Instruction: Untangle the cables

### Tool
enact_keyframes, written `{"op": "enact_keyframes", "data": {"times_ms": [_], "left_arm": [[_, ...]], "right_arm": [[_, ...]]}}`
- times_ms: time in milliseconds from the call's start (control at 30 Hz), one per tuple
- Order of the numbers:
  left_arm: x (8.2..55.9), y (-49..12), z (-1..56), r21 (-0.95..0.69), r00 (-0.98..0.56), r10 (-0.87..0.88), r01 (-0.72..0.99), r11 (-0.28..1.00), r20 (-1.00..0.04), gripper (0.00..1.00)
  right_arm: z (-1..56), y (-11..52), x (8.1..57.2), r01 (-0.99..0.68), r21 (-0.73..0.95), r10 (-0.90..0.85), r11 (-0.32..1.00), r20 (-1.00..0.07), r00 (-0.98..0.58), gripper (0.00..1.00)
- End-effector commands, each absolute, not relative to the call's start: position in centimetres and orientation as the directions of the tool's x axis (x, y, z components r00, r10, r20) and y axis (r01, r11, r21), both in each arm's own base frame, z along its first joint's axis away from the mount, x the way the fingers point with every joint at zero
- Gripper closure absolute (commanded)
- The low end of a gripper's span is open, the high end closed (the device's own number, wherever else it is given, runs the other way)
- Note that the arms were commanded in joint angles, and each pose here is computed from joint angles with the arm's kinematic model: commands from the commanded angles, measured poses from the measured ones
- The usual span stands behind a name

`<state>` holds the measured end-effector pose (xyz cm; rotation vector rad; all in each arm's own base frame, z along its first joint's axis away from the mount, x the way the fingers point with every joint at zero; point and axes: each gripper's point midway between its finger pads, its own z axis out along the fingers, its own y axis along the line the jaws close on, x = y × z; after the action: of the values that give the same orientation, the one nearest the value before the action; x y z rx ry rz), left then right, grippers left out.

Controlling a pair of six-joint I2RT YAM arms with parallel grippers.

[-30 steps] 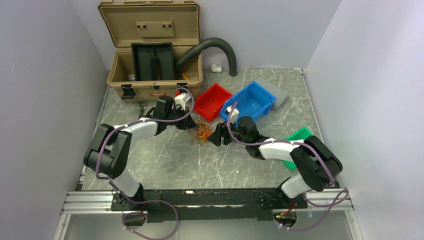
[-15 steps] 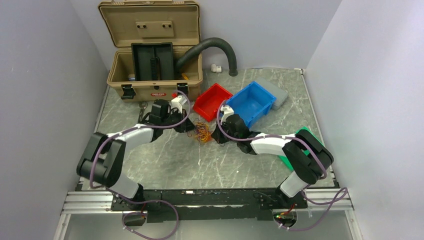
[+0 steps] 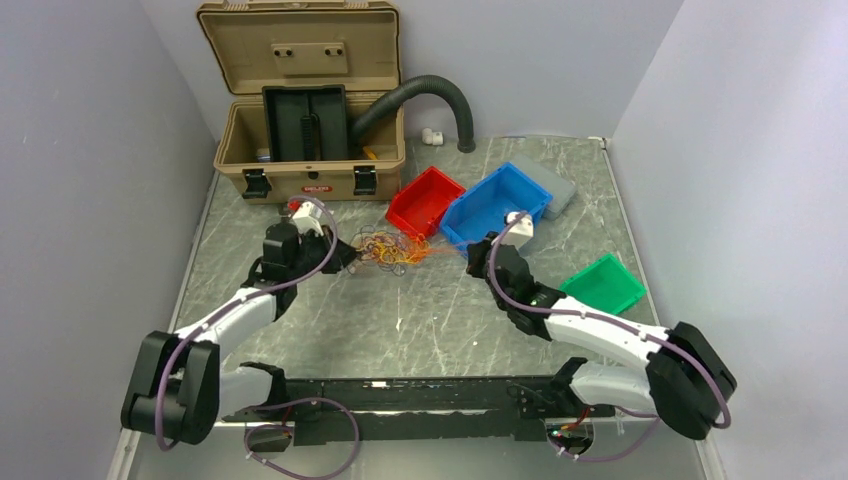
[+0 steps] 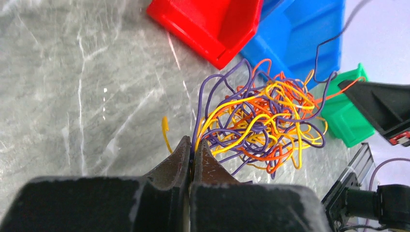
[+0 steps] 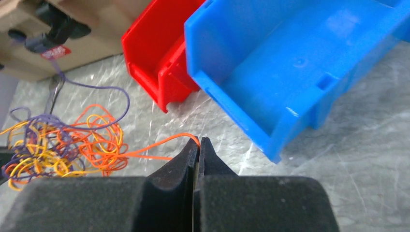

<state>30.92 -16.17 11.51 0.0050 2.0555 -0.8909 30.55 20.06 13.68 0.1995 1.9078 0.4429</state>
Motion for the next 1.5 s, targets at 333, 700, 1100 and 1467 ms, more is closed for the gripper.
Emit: {"op": "enact_keyframes", "data": {"times_ms": [333,700,1100,1467], "left_arm": [[32.5,-15.8,16.7,-0.466,-0.414,-0.272,0.495,0.734,-0.869,1.0],[27.7,-25.5,18.9,-0.443,-0.441,-0.098,0.81,0.384,-0.892,1.0],[25.2,-27.2,20.4,-0.48,-0.466,-0.118,0.863,0.159,-0.877,1.0],[27.6,-24.9,18.5,-0.417,-0.425,-0.083,0.8,0.433,-0.902,0.39]], "right_arm": [[14.6,20.6,29.8,-0.302,0.305,0.221,0.903,-0.934,-0.281,0.71],[15.0,27.6,26.2,-0.678,0.304,0.109,0.669,-0.943,-0.315,0.31],[14.6,31.8,22.2,-0.856,0.346,0.014,0.385,-0.929,-0.369,0.5],[15.2,30.5,24.3,-0.764,0.382,0.096,0.52,-0.915,-0.392,1.0]]}}
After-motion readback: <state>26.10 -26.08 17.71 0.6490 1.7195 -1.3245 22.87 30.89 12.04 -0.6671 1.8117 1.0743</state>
